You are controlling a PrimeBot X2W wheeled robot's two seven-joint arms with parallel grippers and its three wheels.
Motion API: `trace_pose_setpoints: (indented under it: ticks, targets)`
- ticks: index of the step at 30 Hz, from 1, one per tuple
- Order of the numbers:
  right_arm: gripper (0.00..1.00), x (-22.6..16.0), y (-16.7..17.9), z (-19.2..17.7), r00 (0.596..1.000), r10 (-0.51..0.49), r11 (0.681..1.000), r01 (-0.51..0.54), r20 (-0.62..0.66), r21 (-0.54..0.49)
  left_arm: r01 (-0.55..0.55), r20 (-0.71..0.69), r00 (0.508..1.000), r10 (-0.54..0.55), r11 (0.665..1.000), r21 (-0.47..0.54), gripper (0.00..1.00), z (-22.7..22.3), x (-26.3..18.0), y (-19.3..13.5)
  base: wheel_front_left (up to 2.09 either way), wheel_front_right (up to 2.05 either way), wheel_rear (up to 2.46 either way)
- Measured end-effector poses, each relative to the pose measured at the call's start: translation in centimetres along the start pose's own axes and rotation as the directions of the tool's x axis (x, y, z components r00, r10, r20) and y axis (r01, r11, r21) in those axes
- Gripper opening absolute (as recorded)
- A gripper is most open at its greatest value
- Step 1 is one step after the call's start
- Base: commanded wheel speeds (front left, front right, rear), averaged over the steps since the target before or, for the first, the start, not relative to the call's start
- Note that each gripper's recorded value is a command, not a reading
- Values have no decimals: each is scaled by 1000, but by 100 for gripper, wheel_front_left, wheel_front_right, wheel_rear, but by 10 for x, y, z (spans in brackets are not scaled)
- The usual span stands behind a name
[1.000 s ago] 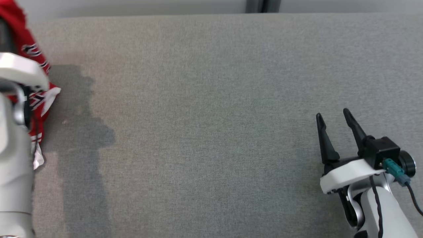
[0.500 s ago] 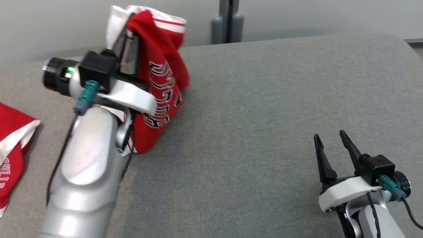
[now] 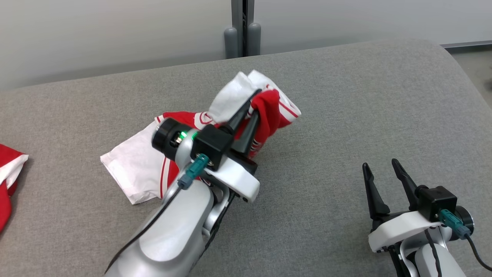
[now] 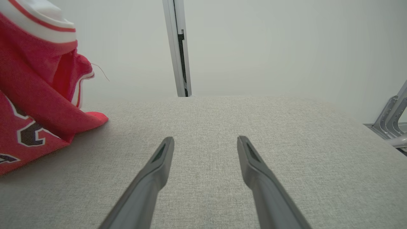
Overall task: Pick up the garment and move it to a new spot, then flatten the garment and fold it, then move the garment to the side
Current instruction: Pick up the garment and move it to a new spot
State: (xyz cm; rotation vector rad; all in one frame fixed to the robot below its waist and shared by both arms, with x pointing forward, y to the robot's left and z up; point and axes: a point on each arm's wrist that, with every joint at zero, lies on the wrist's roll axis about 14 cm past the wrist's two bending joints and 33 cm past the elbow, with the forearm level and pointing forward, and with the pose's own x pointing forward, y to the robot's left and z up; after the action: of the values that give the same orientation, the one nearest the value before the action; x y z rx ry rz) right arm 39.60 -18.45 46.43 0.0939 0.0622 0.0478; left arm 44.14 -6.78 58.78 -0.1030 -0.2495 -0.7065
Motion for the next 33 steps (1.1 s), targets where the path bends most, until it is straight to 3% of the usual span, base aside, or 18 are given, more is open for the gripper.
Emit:
trace_pose_setpoints:
  ticks: [1,2,3,4,10,13,19,25,28,33]
  targets:
    - [100,0,1,0,1000,1,1000,-1,0,3,4,-14,1000,-4,1000,1,0,-5,-2,-3,0,0,0]
    - [100,0,1,0,1000,2,1000,-2,0,5,6,-32,999,-6,1000,-1,9,-11,-4,-5,0,0,0]
    - [100,1,2,0,1000,4,1000,-4,0,7,-6,-49,999,6,1000,-1,48,-17,-7,-4,0,0,0]
    - [100,1,2,0,1000,6,1000,-6,0,8,-20,-66,998,20,1000,0,100,-22,-9,-1,0,0,0]
    - [100,5,10,7,999,28,1000,-28,24,4,-141,-161,976,145,989,35,100,-53,-40,31,0,0,0]
    - [100,6,12,12,999,37,999,-36,36,-2,-242,-216,944,249,969,56,100,-69,-70,58,0,0,0]
    - [100,2,24,16,996,68,998,-68,51,-9,-401,-228,879,419,908,123,100,-68,-124,98,0,0,0]
    - [100,-1,39,22,992,111,994,-111,67,-11,-570,-233,772,591,807,157,100,-64,-185,130,0,0,0]
    - [100,-3,45,23,989,127,992,-127,72,-7,-624,-239,725,646,763,169,100,-64,-212,137,0,0,0]
    - [100,-8,50,22,988,140,990,-141,70,2,-673,-239,677,696,717,182,100,-63,-240,138,0,0,0]
